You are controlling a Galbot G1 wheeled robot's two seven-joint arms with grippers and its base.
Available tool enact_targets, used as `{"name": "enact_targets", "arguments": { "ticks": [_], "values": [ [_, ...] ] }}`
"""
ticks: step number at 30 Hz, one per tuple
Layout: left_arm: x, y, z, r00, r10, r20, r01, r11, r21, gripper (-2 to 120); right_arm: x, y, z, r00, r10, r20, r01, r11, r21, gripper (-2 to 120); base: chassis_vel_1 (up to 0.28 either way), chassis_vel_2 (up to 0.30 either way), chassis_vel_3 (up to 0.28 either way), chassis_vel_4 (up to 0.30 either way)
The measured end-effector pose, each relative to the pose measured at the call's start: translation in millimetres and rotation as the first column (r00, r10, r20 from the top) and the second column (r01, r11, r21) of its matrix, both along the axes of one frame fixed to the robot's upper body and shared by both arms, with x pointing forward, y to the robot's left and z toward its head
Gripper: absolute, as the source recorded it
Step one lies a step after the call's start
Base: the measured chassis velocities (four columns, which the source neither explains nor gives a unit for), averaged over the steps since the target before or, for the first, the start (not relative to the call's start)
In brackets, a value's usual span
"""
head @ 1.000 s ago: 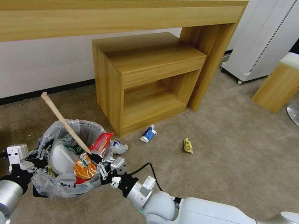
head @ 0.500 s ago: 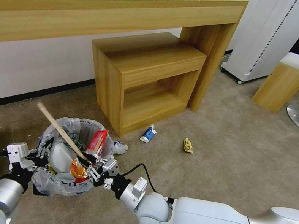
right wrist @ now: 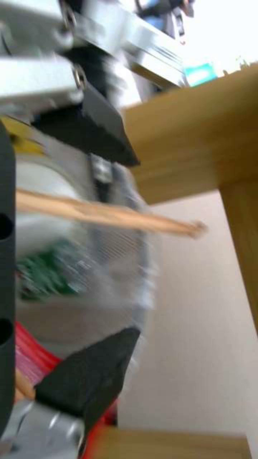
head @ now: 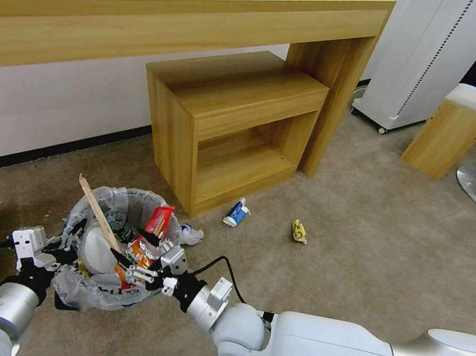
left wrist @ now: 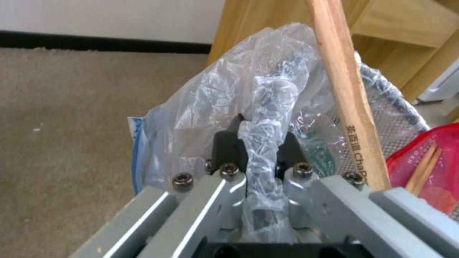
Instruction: Pick up the trash bin and place the garbage on the floor into it.
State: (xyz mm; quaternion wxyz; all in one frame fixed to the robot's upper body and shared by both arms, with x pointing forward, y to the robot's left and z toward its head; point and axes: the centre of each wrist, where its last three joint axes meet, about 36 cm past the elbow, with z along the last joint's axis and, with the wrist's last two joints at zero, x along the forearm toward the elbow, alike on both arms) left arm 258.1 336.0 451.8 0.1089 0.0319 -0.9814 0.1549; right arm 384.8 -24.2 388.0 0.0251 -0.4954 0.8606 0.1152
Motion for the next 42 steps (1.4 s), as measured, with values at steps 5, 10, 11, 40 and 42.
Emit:
{"name": "enact_targets", "arguments": {
  "ticks": [5,10,11,40,42],
  "values": [
    [0,3,-4,1.0,0.002,-0.013,-0.002,1.0,0.004,4,12,4,18,0.996,-0.082,-0.019,0.083,0.996,0.038,100,0.0,0.0,0.0,0.0],
    [2,4,-8,1.0,0.003,-0.022,-0.003,1.0,0.006,4,17,-7,27,0.985,-0.163,-0.052,0.166,0.985,0.048,100,0.0,0.0,0.0,0.0],
    [2,4,-8,1.0,0.003,-0.022,-0.003,1.0,0.006,4,17,-7,27,0.985,-0.163,-0.052,0.166,0.985,0.048,100,0.0,0.0,0.0,0.0],
    [-5,12,-19,0.998,0.032,-0.055,-0.029,0.998,0.058,4,87,-229,-1,0.476,-0.871,0.121,0.873,0.452,-0.182,100,0.0,0.0,0.0,0.0],
    [-5,12,-18,0.998,0.032,-0.053,-0.029,0.998,0.057,4,87,-231,-4,0.472,-0.873,0.127,0.876,0.446,-0.185,100,0.0,0.0,0.0,0.0]
  ]
}}
